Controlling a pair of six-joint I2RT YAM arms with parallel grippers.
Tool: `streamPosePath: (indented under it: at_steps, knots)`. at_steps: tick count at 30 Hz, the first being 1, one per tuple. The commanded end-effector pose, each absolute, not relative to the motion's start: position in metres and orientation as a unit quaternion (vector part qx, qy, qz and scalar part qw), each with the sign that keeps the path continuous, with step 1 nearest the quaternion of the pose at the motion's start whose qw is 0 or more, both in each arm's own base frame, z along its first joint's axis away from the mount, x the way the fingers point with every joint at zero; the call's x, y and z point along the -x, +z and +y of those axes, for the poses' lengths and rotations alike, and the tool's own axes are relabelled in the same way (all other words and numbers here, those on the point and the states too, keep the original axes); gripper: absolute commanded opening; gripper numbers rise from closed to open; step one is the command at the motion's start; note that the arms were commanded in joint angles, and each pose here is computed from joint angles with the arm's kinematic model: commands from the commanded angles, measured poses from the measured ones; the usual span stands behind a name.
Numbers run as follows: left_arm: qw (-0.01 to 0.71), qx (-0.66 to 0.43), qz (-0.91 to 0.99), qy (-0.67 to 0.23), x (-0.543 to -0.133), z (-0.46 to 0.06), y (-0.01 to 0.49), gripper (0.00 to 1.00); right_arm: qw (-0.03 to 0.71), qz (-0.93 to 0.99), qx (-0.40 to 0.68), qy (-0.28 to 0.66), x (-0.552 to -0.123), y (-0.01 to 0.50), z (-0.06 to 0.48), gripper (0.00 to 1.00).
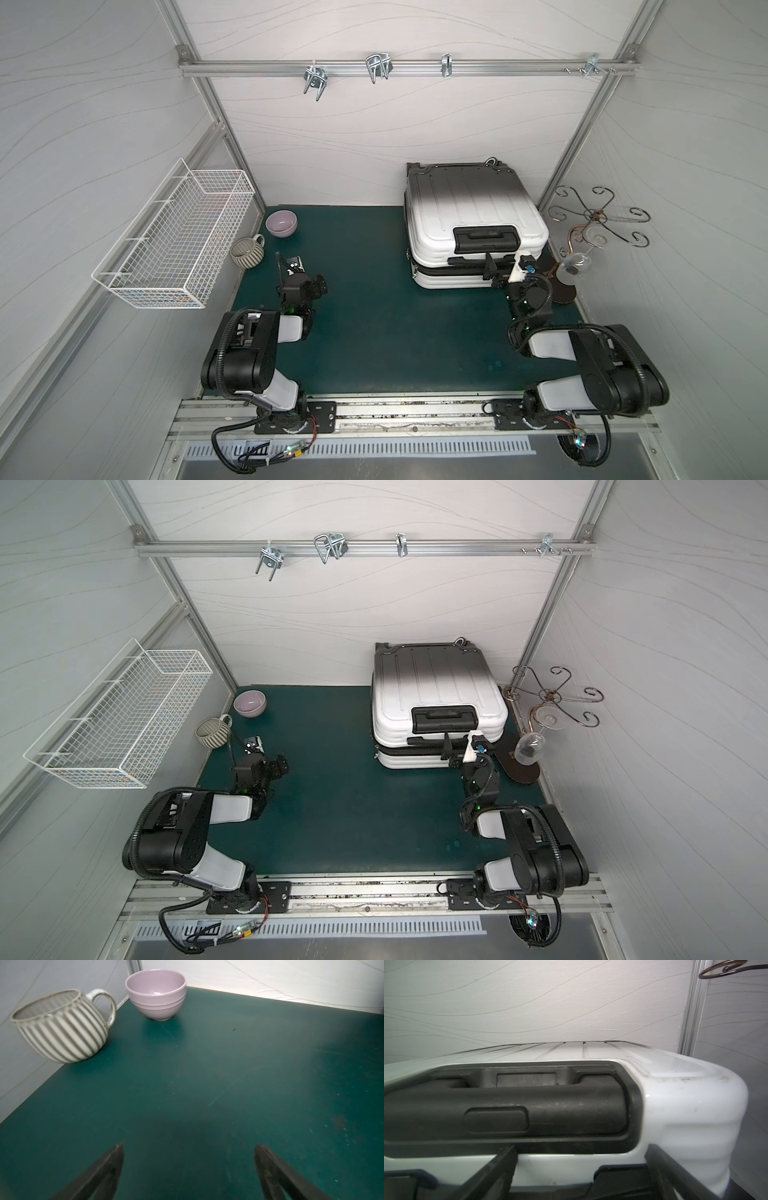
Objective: Close the suitcase zippers
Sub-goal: Reset both arms
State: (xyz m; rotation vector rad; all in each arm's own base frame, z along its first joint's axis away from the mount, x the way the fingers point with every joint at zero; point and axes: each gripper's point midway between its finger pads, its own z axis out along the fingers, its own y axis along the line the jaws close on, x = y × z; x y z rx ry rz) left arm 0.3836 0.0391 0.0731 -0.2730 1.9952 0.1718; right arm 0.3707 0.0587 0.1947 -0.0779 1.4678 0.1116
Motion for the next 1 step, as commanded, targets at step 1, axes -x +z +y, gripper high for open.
streamPosePath:
  at_steps: [1]
  knots:
    - [0.561,0.111,0.816,0.085,-0.3953,0.0408,0.0933,1.00,0.557,0.830,0.010,-0.014,-0.4014,0.0846,0.0273,0.99]
